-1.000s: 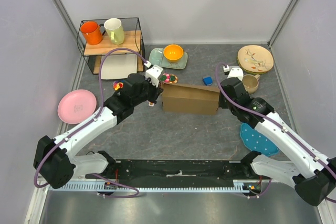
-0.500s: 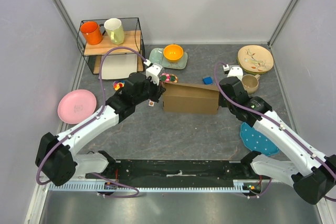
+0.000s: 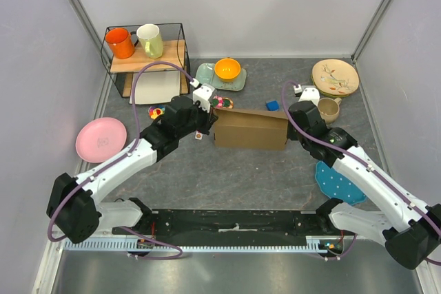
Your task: Fold the paper box
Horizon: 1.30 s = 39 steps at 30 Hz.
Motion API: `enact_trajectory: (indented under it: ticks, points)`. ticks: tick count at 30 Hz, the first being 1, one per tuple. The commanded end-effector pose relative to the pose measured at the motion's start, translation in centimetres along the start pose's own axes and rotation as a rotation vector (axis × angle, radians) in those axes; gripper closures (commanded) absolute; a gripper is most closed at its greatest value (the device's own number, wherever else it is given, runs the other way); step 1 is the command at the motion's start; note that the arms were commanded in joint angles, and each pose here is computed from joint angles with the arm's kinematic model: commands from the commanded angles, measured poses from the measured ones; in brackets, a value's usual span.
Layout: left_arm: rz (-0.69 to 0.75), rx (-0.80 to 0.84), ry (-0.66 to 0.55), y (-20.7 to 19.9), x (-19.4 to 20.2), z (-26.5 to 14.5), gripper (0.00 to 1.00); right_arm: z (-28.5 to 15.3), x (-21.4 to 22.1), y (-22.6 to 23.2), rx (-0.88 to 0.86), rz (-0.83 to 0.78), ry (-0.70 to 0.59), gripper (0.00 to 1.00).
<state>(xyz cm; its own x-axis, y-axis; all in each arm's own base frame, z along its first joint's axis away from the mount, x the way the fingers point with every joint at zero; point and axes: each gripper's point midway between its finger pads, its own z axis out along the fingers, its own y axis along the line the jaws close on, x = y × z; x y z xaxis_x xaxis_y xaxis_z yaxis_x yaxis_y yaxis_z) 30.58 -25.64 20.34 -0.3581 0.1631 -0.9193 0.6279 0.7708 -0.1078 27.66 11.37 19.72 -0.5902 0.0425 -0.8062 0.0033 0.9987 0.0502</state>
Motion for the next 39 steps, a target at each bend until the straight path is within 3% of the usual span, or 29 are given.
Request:
enact_trajectory:
  ticks: [1,14,21,34,37,39]
  points:
    - [0.021,0.052,0.163,-1.4,4.7,-0.8,0.98,-0.7,0.2,1.4,-0.073,0.012,0.026,0.8]
    - [0.033,0.02,0.192,-0.8,4.4,-0.3,0.98,-2.7,-4.1,1.0,-0.057,0.043,-0.078,0.7]
    - [0.029,0.021,0.197,-0.9,4.5,-0.2,0.98,-1.9,-3.3,0.2,-0.007,0.02,-0.063,0.78]
    - [0.027,0.019,0.207,-0.8,5.0,-0.2,0.98,-0.7,-1.2,-1.6,0.084,0.004,-0.046,0.83]
    - [0.022,0.024,0.214,-0.9,5.3,-0.2,0.98,-0.4,-0.9,-1.6,0.082,0.009,-0.047,0.89]
    - [0.018,0.026,0.216,-0.9,5.4,-0.2,0.98,-0.3,-0.7,-1.5,0.081,0.011,-0.041,0.99]
